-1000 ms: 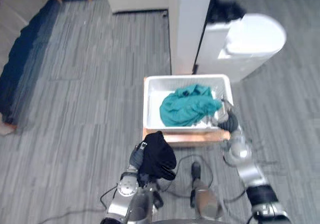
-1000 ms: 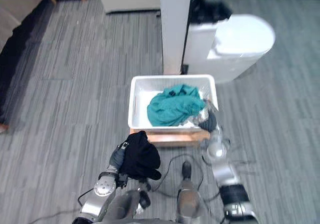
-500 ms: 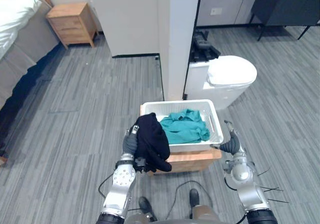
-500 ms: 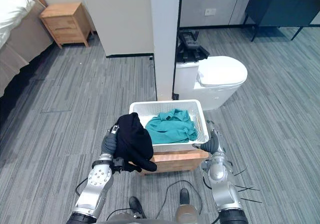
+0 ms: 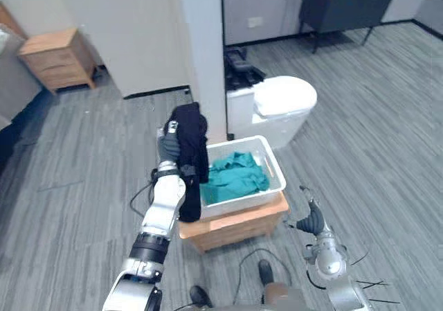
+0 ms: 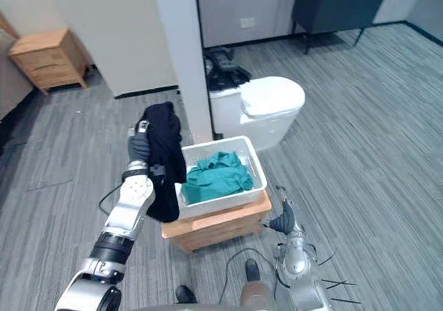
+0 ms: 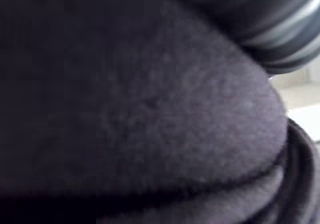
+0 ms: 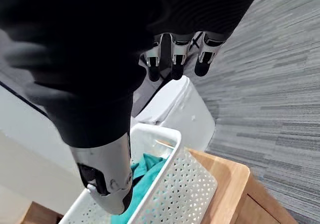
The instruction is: Tidy the bed and pick cloth on bed and put in laundry
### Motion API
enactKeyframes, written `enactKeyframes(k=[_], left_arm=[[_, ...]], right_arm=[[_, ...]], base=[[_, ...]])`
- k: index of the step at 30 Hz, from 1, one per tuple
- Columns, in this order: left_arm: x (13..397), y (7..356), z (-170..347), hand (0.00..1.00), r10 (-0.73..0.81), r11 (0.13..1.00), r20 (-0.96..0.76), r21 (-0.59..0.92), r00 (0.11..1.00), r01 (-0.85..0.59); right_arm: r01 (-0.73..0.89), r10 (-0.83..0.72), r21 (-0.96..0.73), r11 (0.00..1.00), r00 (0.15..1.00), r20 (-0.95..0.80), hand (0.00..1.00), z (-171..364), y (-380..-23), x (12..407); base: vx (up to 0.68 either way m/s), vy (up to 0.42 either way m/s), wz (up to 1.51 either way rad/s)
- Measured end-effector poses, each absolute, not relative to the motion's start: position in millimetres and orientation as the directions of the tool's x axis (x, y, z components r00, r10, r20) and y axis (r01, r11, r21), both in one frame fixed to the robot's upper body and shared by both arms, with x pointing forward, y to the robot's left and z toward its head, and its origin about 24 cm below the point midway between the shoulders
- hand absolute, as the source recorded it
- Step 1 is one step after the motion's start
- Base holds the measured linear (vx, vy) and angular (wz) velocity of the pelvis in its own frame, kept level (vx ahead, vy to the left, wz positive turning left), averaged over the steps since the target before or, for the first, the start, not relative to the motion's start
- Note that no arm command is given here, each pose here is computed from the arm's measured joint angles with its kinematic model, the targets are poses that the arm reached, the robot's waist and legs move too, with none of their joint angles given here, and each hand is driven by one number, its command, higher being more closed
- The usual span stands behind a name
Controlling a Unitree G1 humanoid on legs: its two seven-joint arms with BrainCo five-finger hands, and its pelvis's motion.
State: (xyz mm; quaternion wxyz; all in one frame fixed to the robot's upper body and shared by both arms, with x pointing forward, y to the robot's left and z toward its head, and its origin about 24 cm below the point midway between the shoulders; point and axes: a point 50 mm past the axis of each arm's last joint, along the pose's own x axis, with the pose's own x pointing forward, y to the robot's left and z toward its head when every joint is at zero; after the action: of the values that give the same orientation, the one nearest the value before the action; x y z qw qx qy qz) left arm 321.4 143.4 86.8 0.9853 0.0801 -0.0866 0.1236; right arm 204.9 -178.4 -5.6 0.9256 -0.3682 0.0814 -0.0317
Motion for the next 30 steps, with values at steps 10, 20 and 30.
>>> enactKeyframes(k=[10, 20, 30], left_arm=[[345.5, 108.4, 90.1, 1.00, 0.148, 0.951, 0.180, 0.245, 0.973, -0.190], [378.6, 144.5, 122.6, 1.00, 0.289, 0.861, 0.243, 0.356, 0.926, -0.362], [390.6, 175.7, 166.0, 1.00, 0.400, 0.738, 0.398, 0.394, 0.826, -0.547]], right_arm=[[0.054, -0.034, -0.626, 0.778, 0.998, 0.044, 0.00, 28.1, -146.7, 213.1], [0.065, 0.030, -0.536, 0.842, 0.986, 0.166, 0.00, 48.8, -101.8, 226.8], [0.066, 0.013, -0.481, 0.874, 0.987, 0.158, 0.00, 41.8, -101.2, 215.5]], base=[[-0.02, -0.024, -0.06], [0.04, -0.004, -0.15], [0.11, 0.003, 0.10]])
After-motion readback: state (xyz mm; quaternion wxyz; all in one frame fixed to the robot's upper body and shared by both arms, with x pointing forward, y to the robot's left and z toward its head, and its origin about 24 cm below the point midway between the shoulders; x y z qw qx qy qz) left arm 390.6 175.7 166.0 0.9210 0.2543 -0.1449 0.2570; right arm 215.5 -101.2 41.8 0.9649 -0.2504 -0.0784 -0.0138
